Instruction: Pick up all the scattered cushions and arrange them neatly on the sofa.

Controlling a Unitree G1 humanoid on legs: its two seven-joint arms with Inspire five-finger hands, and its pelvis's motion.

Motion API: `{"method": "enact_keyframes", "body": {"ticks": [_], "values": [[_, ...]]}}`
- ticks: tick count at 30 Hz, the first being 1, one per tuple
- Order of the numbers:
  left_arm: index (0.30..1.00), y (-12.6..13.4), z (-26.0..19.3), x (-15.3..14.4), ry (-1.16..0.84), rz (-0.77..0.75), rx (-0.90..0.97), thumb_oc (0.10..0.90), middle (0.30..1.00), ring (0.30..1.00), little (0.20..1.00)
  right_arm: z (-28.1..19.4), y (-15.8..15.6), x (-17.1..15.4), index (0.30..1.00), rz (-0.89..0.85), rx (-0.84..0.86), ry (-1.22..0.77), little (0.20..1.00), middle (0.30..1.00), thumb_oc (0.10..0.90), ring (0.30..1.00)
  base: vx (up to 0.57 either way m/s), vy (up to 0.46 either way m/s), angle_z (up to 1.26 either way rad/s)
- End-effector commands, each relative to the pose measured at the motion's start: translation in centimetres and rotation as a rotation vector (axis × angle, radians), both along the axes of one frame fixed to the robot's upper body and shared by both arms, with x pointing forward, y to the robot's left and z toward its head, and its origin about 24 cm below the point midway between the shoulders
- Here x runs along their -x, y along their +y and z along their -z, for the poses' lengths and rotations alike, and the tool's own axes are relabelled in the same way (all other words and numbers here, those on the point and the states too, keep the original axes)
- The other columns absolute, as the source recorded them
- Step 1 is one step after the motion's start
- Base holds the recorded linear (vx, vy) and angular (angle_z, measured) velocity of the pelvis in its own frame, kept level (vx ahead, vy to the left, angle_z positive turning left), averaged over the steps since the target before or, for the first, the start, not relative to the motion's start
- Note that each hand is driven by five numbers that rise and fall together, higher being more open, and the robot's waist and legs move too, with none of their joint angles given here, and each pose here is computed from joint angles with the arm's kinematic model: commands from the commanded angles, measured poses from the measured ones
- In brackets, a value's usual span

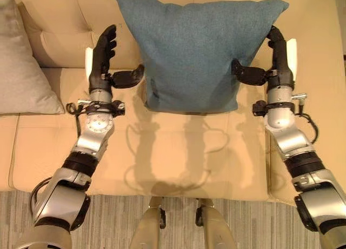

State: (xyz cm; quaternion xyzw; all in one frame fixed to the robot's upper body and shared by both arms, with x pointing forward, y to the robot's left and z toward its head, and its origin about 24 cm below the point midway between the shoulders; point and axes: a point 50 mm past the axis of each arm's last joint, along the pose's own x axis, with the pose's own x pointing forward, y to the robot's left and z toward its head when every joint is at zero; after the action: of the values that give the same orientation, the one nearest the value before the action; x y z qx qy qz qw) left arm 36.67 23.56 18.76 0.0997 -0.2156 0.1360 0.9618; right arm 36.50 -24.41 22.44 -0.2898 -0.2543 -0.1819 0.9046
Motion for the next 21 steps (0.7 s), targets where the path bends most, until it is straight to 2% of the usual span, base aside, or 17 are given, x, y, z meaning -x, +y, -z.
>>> {"method": "enact_keyframes", "body": {"ticks": [1, 4, 6, 8, 10, 12, 13, 14, 15, 17, 18, 19, 20, 21], "values": [[0.900, 1.6, -0.7, 0.4, -0.057, -0.018, 0.069, 0.800, 0.900, 0.900, 0.900, -2.7, -1.5, 1.4, 0.900, 0.019, -0.022, -0.151, 0.900, 0.900, 0.800, 0.900, 0.02, -0.011, 0.15], [0.900, 4.1, 1.9, 1.9, 0.027, -0.063, 0.047, 0.800, 0.900, 0.900, 0.900, -0.6, -3.8, 2.6, 0.900, 0.070, -0.052, -0.103, 0.900, 0.900, 0.800, 0.900, 0.03, -0.016, 0.10], [0.900, 4.1, 2.0, 1.9, 0.030, -0.063, 0.046, 0.800, 0.900, 0.900, 0.900, -0.5, -3.8, 2.7, 0.900, 0.070, -0.052, -0.099, 0.900, 0.900, 0.800, 0.900, 0.02, -0.009, 0.11], [0.900, 4.4, 5.2, 3.5, 0.107, -0.066, 0.038, 0.800, 0.900, 0.900, 0.900, 2.8, -4.6, 4.1, 0.900, 0.074, -0.080, -0.025, 0.900, 0.900, 0.800, 0.900, 0.05, -0.023, 0.05], [0.900, 4.3, 6.2, 4.0, 0.133, -0.063, 0.046, 0.800, 0.900, 0.900, 0.900, 3.7, -4.6, 4.4, 0.900, 0.068, -0.092, -0.004, 0.900, 0.900, 0.800, 0.900, 0.03, -0.021, 0.04], [0.900, 3.4, 9.7, 5.8, 0.211, -0.040, 0.078, 0.800, 0.900, 0.900, 0.900, 7.5, -4.2, 5.6, 0.900, 0.044, -0.129, 0.096, 0.900, 0.900, 0.800, 0.900, 0.03, -0.030, 0.04], [0.900, 3.4, 9.8, 5.9, 0.214, -0.040, 0.078, 0.800, 0.900, 0.900, 0.900, 7.6, -4.2, 5.7, 0.900, 0.044, -0.128, 0.099, 0.900, 0.900, 0.800, 0.900, 0.02, -0.031, 0.02], [0.900, 3.1, 12.2, 7.4, 0.280, -0.030, 0.110, 0.800, 0.900, 0.900, 0.900, 10.7, -4.4, 6.9, 0.900, 0.059, -0.150, 0.198, 0.900, 0.900, 0.800, 0.900, 0.00, 0.000, 0.00], [0.900, 3.1, 12.4, 7.6, 0.285, -0.030, 0.109, 0.800, 0.900, 0.900, 0.900, 10.9, -4.4, 7.0, 0.900, 0.059, -0.150, 0.202, 0.900, 0.900, 0.800, 0.900, 0.01, -0.037, 0.00], [0.900, 3.2, 15.4, 9.6, 0.389, -0.039, 0.138, 0.800, 0.900, 0.900, 0.900, 14.2, -4.6, 8.6, 0.900, 0.069, -0.176, 0.316, 0.900, 0.900, 0.800, 0.900, 0.02, -0.050, 0.02], [0.900, 3.4, 18.6, 12.0, 0.516, -0.060, 0.162, 0.800, 0.900, 0.900, 0.900, 17.4, -5.0, 10.6, 0.900, 0.093, -0.172, 0.450, 0.900, 0.900, 0.800, 0.900, 0.03, -0.051, -0.01], [0.900, 3.4, 18.6, 12.0, 0.518, -0.060, 0.161, 0.800, 0.900, 0.900, 0.900, 17.5, -5.0, 10.7, 0.900, 0.094, -0.172, 0.452, 0.900, 0.900, 0.800, 0.900, 0.03, -0.075, -0.02], [0.900, 3.6, 21.7, 14.8, 0.660, -0.083, 0.169, 0.800, 0.900, 0.900, 0.900, 20.4, -5.4, 13.0, 0.900, 0.128, -0.183, 0.572, 0.900, 0.900, 0.800, 0.900, 0.02, -0.043, -0.04], [0.900, 3.6, 21.8, 14.9, 0.662, -0.083, 0.169, 0.800, 0.900, 0.900, 0.900, 20.5, -5.4, 13.1, 0.900, 0.128, -0.183, 0.575, 0.900, 0.900, 0.800, 0.900, 0.02, -0.067, -0.06]]}}
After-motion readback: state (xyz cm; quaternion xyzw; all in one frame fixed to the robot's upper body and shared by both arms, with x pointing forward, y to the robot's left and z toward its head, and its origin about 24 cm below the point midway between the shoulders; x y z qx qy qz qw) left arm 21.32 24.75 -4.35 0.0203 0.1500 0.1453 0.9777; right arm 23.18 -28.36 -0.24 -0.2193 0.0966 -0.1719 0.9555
